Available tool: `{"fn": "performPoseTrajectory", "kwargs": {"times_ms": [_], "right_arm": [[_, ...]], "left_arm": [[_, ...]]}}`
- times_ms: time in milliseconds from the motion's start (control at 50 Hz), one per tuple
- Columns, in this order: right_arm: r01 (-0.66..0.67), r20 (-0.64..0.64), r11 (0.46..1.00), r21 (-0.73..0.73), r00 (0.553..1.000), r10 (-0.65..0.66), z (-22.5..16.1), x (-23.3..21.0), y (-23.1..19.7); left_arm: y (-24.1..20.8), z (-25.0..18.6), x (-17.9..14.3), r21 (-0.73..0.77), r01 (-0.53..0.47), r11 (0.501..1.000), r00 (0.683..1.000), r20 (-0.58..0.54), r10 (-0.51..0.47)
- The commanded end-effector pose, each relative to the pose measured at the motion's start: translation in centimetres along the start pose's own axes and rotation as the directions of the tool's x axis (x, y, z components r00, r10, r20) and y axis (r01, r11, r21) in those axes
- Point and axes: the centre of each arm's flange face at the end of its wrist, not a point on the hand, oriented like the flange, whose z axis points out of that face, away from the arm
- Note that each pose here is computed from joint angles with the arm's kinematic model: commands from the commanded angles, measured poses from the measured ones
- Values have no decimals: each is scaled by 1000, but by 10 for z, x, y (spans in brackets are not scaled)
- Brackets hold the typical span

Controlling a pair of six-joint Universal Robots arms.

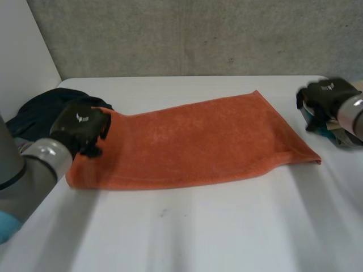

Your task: Fold the laundry.

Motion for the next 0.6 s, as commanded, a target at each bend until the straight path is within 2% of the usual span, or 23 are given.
{"fn": "performPoseTrajectory", "kwargs": {"times_ms": [20,180,440,600], "right_arm": [[-27,100,973,-231,994,52,0,10,45],[-60,164,992,-113,983,79,27,-3,82],[34,160,999,-11,987,-32,62,-27,109],[38,181,999,20,983,-41,65,-31,111]], "left_arm": [[31,-24,8,-247,81,966,987,-116,-112],[64,5,12,-237,97,967,977,-163,-138],[78,43,1,-192,22,981,999,-21,-27],[79,62,7,-139,-15,990,1000,2,16]]}}
